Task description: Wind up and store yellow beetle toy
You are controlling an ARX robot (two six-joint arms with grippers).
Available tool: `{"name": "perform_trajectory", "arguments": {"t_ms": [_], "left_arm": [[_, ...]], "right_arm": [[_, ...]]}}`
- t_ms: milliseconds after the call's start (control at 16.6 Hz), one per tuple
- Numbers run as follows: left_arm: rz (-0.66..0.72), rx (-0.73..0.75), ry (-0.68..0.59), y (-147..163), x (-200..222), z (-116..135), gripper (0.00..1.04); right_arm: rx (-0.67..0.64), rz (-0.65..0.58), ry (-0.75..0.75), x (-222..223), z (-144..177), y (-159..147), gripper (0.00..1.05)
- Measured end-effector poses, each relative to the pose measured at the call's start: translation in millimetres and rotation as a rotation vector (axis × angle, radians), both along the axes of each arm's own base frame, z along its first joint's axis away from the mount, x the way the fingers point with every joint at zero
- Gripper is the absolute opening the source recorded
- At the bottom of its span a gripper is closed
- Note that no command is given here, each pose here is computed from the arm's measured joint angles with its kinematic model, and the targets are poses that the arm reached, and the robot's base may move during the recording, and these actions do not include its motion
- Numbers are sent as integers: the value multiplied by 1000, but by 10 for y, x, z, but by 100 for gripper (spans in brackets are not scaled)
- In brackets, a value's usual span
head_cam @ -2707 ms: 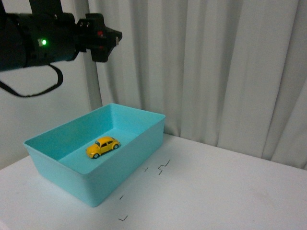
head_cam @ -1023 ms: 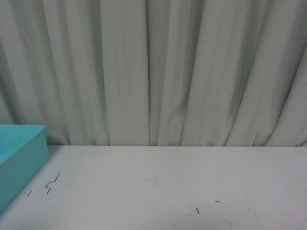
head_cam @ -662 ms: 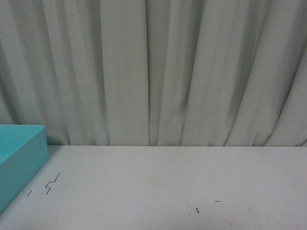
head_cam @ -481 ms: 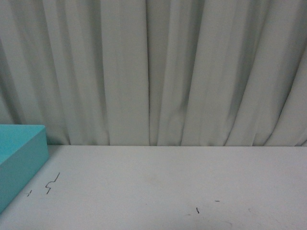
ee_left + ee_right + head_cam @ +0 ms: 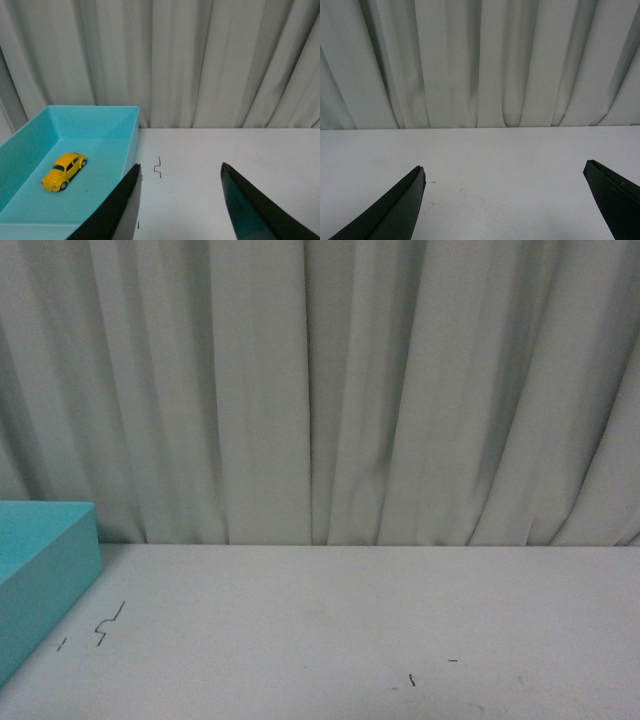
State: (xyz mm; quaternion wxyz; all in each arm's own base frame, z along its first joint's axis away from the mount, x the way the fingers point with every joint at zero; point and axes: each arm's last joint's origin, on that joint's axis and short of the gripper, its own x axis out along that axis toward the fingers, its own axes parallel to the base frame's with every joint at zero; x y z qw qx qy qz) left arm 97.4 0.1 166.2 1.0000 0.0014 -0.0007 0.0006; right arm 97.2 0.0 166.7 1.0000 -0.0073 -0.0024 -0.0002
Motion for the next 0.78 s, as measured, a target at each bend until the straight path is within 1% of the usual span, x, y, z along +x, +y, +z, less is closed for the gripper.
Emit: {"name": "perform_trajectory", "arguments": {"t_ms": [241, 782], "left_arm": [[0, 0, 0, 0, 0, 0, 98], [0, 0, 0, 0, 0, 0, 98]], "right_arm": [[0, 0, 0, 0, 0, 0, 98], [0, 0, 1, 0, -1, 0, 98]]}}
